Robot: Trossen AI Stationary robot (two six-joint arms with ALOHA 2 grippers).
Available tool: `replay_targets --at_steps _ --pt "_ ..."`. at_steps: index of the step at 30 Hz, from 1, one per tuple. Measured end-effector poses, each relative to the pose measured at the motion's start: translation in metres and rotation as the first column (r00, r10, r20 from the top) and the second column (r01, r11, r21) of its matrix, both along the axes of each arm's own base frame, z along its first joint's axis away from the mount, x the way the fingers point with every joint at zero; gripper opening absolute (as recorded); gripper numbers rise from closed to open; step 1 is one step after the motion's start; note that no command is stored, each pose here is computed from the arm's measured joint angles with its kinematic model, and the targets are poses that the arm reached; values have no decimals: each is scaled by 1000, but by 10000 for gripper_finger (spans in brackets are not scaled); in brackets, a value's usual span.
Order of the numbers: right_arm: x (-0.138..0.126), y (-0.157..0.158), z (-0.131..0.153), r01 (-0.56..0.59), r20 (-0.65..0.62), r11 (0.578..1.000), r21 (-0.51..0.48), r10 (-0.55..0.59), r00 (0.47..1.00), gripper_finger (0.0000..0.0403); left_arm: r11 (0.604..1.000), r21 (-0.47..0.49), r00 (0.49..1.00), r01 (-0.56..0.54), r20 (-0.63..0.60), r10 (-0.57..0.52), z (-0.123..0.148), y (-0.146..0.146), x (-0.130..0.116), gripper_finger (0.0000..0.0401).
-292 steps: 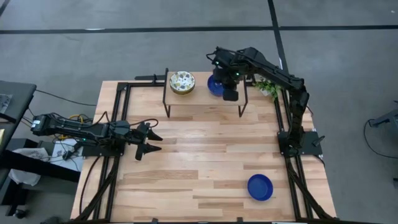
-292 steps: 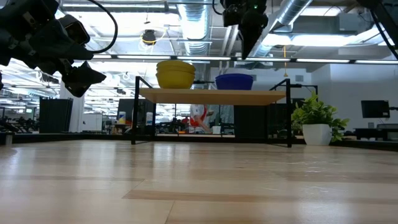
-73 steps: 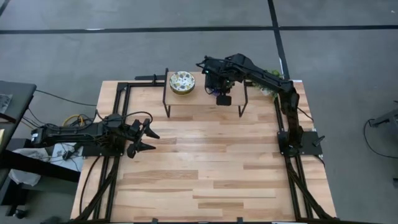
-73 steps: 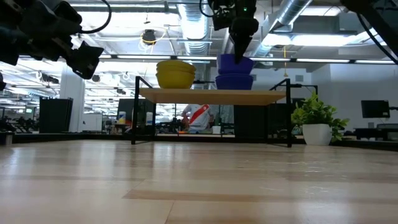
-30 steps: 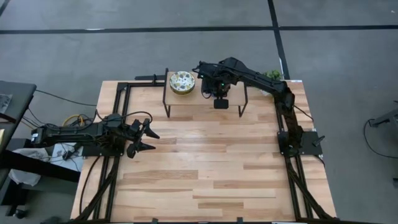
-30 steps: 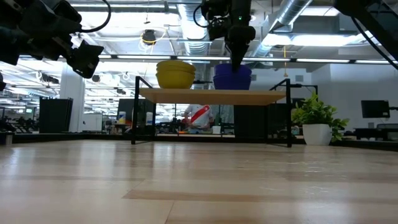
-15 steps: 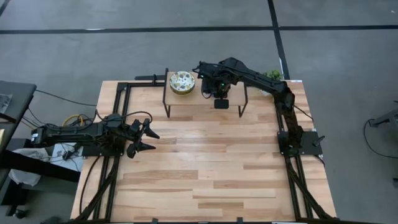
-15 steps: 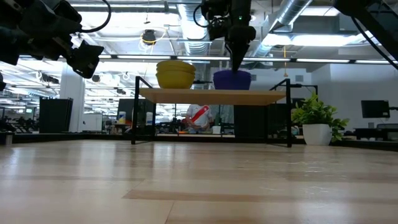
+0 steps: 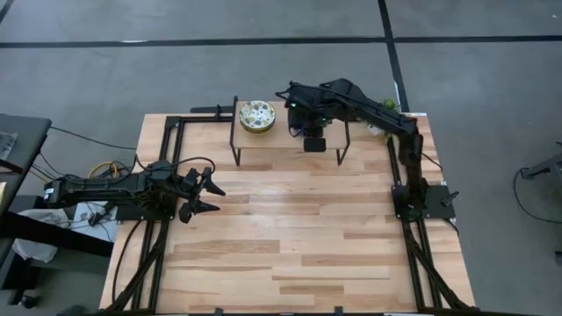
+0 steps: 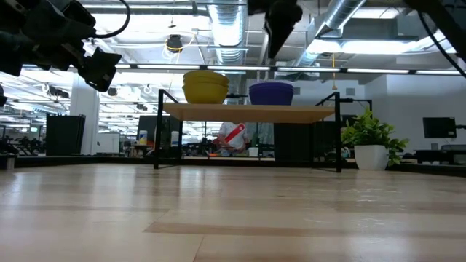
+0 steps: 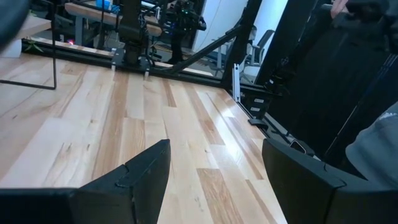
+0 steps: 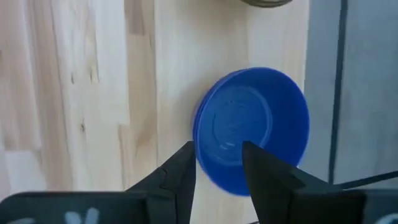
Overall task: Pick & Place Mini bowls
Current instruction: Return to Home Position
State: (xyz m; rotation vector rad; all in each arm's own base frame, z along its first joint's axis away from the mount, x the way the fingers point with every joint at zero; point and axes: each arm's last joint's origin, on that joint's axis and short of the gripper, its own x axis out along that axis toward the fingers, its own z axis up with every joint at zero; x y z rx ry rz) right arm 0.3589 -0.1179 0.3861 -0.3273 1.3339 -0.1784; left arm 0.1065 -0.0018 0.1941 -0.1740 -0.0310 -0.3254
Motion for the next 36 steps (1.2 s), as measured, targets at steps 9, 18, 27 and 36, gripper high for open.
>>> replay_targets --at_steps 9,18,27,36 --pt "-43 15 49 130 216 983 133 -157 964 121 999 -31 1000 9 -9 -9 0 0 0 253" --pt "-87 26 86 150 394 950 273 -253 884 118 1000 -16 999 11 46 -10 18 0 -3 253" --pt "-79 52 38 89 439 949 303 -222 870 118 1000 14 999 9 37 -10 30 -1 -9 253" --pt "-120 69 -9 113 556 915 388 -330 763 118 998 58 996 4 94 -9 30 -3 -29 253"
